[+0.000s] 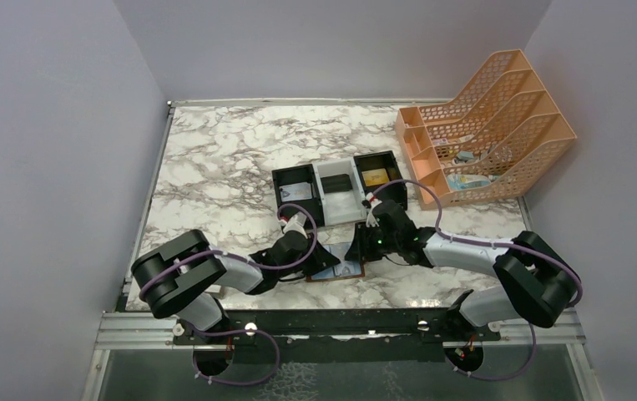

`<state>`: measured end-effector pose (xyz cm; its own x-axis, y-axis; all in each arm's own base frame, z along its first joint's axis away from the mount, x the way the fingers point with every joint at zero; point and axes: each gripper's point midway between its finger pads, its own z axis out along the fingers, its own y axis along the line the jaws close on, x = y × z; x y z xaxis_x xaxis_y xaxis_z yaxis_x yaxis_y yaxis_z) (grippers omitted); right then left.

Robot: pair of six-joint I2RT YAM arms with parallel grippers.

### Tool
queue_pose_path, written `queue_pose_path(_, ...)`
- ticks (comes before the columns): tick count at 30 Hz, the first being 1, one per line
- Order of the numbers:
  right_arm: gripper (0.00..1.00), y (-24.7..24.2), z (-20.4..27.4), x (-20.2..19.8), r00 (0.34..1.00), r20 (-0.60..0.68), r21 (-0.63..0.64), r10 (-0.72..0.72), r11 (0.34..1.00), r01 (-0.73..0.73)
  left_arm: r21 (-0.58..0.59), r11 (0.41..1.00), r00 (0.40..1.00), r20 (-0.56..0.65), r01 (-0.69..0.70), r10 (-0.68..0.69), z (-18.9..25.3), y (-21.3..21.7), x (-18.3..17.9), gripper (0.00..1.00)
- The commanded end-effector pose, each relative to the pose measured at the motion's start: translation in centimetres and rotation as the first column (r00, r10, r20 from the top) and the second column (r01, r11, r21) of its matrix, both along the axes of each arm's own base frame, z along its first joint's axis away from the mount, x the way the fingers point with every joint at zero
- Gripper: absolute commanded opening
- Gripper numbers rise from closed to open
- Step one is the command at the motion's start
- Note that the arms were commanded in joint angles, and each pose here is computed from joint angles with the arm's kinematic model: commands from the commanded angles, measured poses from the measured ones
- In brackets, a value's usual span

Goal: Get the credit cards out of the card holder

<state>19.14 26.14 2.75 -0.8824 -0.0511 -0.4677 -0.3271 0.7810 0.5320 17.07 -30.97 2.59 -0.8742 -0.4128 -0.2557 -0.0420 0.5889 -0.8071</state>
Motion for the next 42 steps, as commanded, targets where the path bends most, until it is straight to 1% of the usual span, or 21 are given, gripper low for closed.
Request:
queue_pose_path(1,0.3,-2.5,-2.1,-0.3,0.999,-0.007,-0.111,-0.045,0.993,0.044,-0.04,0.999,1.0,-0.003,-0.011,0.011,0.5,-0.3,0.0,0.16)
queue_pose_path(4,0.3,-2.7,-2.1,-0.2,0.999,0.001,-0.118,-0.054,0.992,0.054,-0.045,0.999,0.999,0.015,-0.031,0.032,0.9,0.2,0.1,0.05)
queue_pose_path(6,0.3,-2.9,-2.1,-0.1,0.998,0.007,-0.125,-0.063,0.99,0.063,-0.052,0.997,0.998,0.033,-0.048,0.049,1.3,0.7,0.2,0.0)
queue_pose_path(11,0.3,-2.7,-1.6,0.3,0.997,0.022,-0.12,-0.069,0.99,0.071,-0.059,0.995,0.995,0.05,-0.078,0.081,1.6,1.8,0.1,0.0)
queue_pose_path(16,0.31,-1.0,-0.1,0.0,0.999,0.044,-0.021,0.0,1.0,0.001,-0.045,0.997,0.997,0.038,-0.067,0.069,1.0,2.0,-0.2,0.0)
queue_pose_path(19,0.32,0.4,2.1,-0.4,0.993,0.091,0.066,0.078,0.994,-0.084,-0.043,0.998,0.998,0.033,-0.05,0.052,0.9,1.6,-0.3,0.0)
queue_pose_path(22,0.32,2.3,4.9,-1.3,0.966,0.163,0.171,0.199,0.959,-0.226,-0.043,0.998,0.998,0.036,-0.043,0.045,1.0,1.3,-0.2,0.0)
queue_pose_path(25,0.32,3.1,6.0,-1.3,0.953,0.191,0.21,0.234,0.939,-0.273,-0.042,0.998,0.998,0.04,-0.041,0.042,1.1,1.1,-0.1,0.0)
queue_pose_path(27,0.32,3.4,5.4,-1.0,0.959,0.166,0.197,0.23,0.945,-0.261,-0.041,0.998,0.998,0.04,-0.04,0.042,1.1,1.1,0.0,0.0)
queue_pose_path(30,0.3,2.4,2.4,-0.2,0.987,0.052,0.101,0.155,0.982,-0.159,-0.042,0.998,0.998,0.041,-0.037,0.039,1.1,1.0,0.0,0.0)
queue_pose_path(33,0.28,1.0,-0.2,-0.3,0.997,-0.019,0.024,0.07,0.997,-0.07,-0.042,0.999,0.999,0.048,-0.016,0.018,1.3,0.5,0.0,0.07)
queue_pose_path(35,0.28,0.1,-1.4,-0.4,0.999,-0.034,-0.016,0.037,0.999,-0.038,-0.048,0.999,0.999,0.055,0.001,0.002,1.6,0.1,0.0,0.11)
queue_pose_path(38,0.28,-0.6,-2.4,-0.8,0.998,-0.052,-0.038,0.022,0.999,-0.024,-0.047,0.999,0.998,0.063,0.026,-0.023,1.8,-0.4,0.0,0.16)
queue_pose_path(42,0.27,-0.8,-2.9,-1.1,0.998,-0.057,-0.038,0.013,0.999,-0.015,-0.048,0.997,0.996,0.073,0.062,-0.059,2.0,-1.0,-0.1,0.16)
